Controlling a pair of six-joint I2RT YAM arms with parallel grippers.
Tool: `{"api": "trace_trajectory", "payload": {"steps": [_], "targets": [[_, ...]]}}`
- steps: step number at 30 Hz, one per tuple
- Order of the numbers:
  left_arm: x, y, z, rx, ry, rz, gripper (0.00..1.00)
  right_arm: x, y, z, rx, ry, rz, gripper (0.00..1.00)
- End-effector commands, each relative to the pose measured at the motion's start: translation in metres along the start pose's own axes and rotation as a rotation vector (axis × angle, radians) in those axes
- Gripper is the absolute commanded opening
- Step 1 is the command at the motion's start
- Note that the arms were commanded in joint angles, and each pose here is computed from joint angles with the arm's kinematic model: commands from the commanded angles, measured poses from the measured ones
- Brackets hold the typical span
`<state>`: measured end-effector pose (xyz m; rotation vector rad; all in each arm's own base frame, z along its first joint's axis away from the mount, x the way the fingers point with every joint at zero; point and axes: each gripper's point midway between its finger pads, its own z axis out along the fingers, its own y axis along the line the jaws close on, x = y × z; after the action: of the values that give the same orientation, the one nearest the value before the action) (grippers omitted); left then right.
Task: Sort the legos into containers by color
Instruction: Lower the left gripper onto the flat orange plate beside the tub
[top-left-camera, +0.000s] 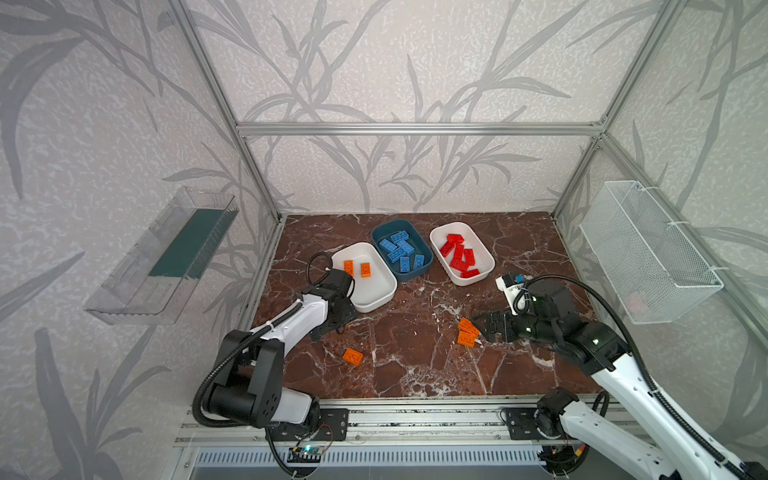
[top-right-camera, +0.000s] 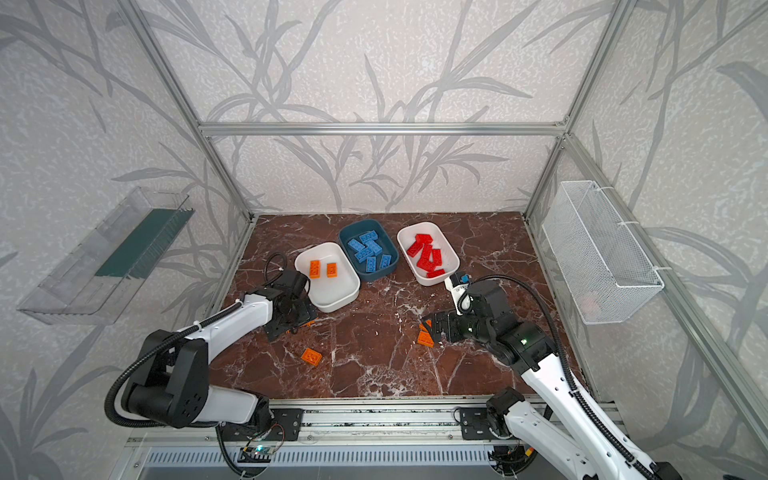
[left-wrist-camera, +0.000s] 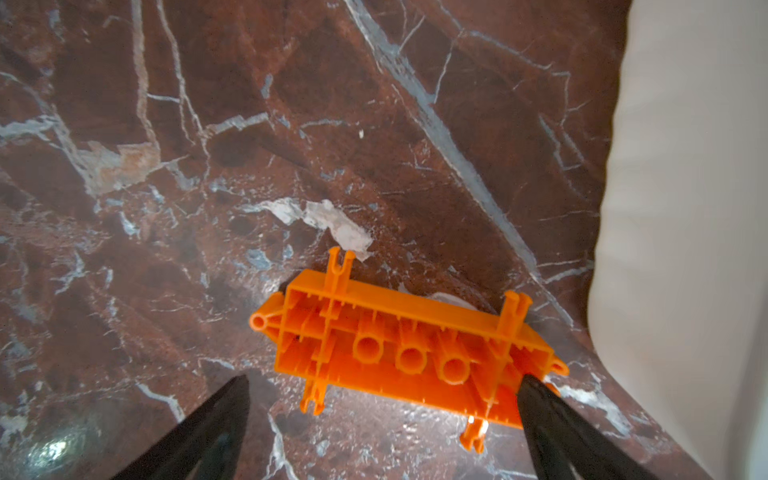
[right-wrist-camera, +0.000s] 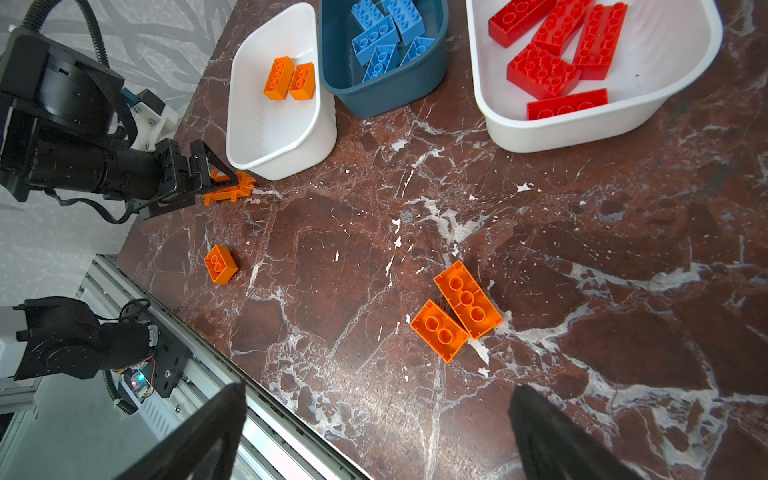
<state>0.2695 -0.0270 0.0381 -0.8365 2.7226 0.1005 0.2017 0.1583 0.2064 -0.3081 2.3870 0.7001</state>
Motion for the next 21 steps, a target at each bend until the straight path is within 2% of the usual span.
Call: {"api": "trace_trajectory", "payload": {"steps": [1,14,18,21], "targets": [[-0.009,-0.002,0.008,0.004,0.001,-0.021,0.99,-0.002,0.001,0.0,0.002,0.007,0.008,0.99],[-0.016,0.0,0.012,-0.004,0.019,-0.02,0.99,-0.009,0.001,0.01,0.009,0.023,0.014,0.99],[-0.016,0.003,-0.006,0.019,-0.001,-0.028,0.99,-0.01,0.004,0.009,0.01,0.023,0.009,0.99],[-0.027,0.009,-0.031,0.023,-0.072,0.005,0.99,-0.01,0.004,0.009,0.012,0.024,0.007,0.99]]}}
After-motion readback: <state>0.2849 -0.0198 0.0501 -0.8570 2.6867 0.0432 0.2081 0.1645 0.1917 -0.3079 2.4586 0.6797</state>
